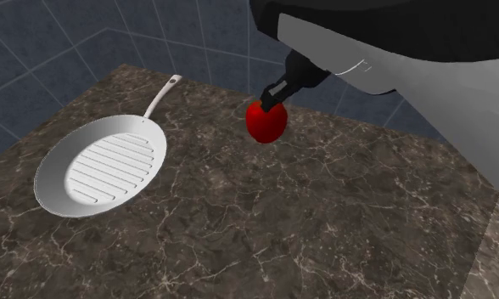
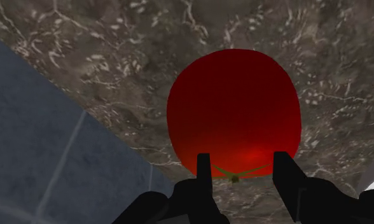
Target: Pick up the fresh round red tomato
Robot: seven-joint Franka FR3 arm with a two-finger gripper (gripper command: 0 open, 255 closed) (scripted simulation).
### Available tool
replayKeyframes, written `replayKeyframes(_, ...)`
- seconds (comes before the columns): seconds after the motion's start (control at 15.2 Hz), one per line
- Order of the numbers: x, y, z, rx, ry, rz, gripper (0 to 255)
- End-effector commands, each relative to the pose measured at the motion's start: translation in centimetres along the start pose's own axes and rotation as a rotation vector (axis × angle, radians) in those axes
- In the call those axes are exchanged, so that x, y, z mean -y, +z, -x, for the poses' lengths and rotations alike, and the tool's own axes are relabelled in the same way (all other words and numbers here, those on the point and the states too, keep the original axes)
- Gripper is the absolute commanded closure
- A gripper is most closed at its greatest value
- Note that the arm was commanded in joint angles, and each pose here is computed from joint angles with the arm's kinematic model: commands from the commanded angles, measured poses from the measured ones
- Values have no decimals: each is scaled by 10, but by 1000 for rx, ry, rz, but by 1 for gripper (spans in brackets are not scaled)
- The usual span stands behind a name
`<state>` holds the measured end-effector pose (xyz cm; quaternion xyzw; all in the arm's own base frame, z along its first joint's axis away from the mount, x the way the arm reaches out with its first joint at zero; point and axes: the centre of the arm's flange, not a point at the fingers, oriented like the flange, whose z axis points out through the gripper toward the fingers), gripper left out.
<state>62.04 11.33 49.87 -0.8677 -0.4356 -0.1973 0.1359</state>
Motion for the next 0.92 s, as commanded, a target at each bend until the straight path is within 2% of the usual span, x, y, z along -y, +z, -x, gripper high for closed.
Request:
replayKeyframes(0.0, 1, -8, -5, 0, 0, 0, 255)
replayKeyframes(0.73, 5, -60, -32, 0, 0, 0, 255)
replayKeyframes(0.86, 5, -60, -33, 0, 0, 0, 255)
